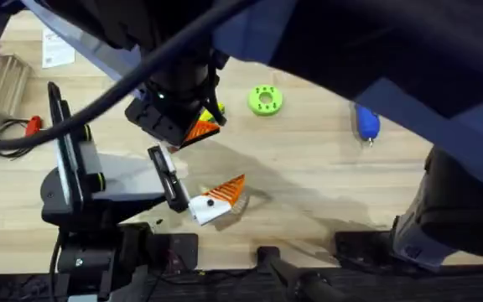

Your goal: Pick up the gripper from the table and insert it into the empty holder that is missing its gripper. Then pick up a screw, insert it into the mounting hole, and use the screwdriver to tighten it. Finally, clean up the table by picking up the vegetable and placing it into the bucket.

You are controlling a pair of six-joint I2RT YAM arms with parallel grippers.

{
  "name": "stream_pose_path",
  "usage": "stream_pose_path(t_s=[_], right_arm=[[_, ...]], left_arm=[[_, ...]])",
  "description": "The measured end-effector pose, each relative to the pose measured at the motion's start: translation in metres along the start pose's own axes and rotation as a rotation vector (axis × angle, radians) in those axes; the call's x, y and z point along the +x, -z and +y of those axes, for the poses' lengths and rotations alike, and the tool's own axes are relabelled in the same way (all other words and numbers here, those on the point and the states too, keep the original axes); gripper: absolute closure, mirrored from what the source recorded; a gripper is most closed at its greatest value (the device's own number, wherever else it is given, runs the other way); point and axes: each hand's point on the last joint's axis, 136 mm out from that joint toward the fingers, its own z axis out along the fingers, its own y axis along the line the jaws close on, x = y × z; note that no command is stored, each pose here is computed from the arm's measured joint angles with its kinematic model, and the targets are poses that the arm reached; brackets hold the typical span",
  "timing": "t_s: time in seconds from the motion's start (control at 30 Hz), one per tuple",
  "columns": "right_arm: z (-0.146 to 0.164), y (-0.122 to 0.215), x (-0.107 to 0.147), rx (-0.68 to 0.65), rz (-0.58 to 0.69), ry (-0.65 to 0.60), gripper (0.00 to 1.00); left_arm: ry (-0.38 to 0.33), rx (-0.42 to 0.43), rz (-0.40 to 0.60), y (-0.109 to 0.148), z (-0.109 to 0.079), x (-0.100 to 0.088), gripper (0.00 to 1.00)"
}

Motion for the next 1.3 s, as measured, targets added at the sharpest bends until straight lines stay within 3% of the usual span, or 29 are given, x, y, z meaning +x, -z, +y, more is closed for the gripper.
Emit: stream_pose_path(t_s=[0.33, 0.5, 0.53, 0.57, 0.73, 0.9, 1.3], right_arm=[[-0.001, 0.000, 0.000, 0.000, 0.000, -0.004, 0.977], [-0.010, 0.000, 0.001, 0.021, 0.004, -0.020, 0.291], [-0.015, 0.001, 0.001, 0.030, 0.005, -0.029, 0.195], [-0.019, 0.002, 0.001, 0.030, 0.003, -0.042, 0.170], [-0.029, 0.007, 0.001, 0.030, -0.010, -0.104, 0.158], [-0.047, 0.034, 0.005, 0.039, -0.058, -0.187, 0.158], [-0.097, 0.099, 0.047, 0.136, -0.098, -0.392, 0.157]], left_arm=[[0.000, 0.000, 0.000, 0.000, 0.000, 0.000, 0.015], [-0.001, -0.002, 0.000, 0.000, 0.000, 0.000, 0.015], [0.000, -0.002, 0.000, 0.000, 0.000, 0.000, 0.015], [-0.001, -0.001, 0.000, 0.000, 0.000, 0.000, 0.015], [-0.006, 0.003, -0.001, 0.000, -0.001, 0.000, 0.015], [-0.006, 0.004, -0.001, 0.000, -0.001, 0.000, 0.015], [-0.006, 0.004, -0.001, 0.000, -0.001, 0.000, 0.015]])
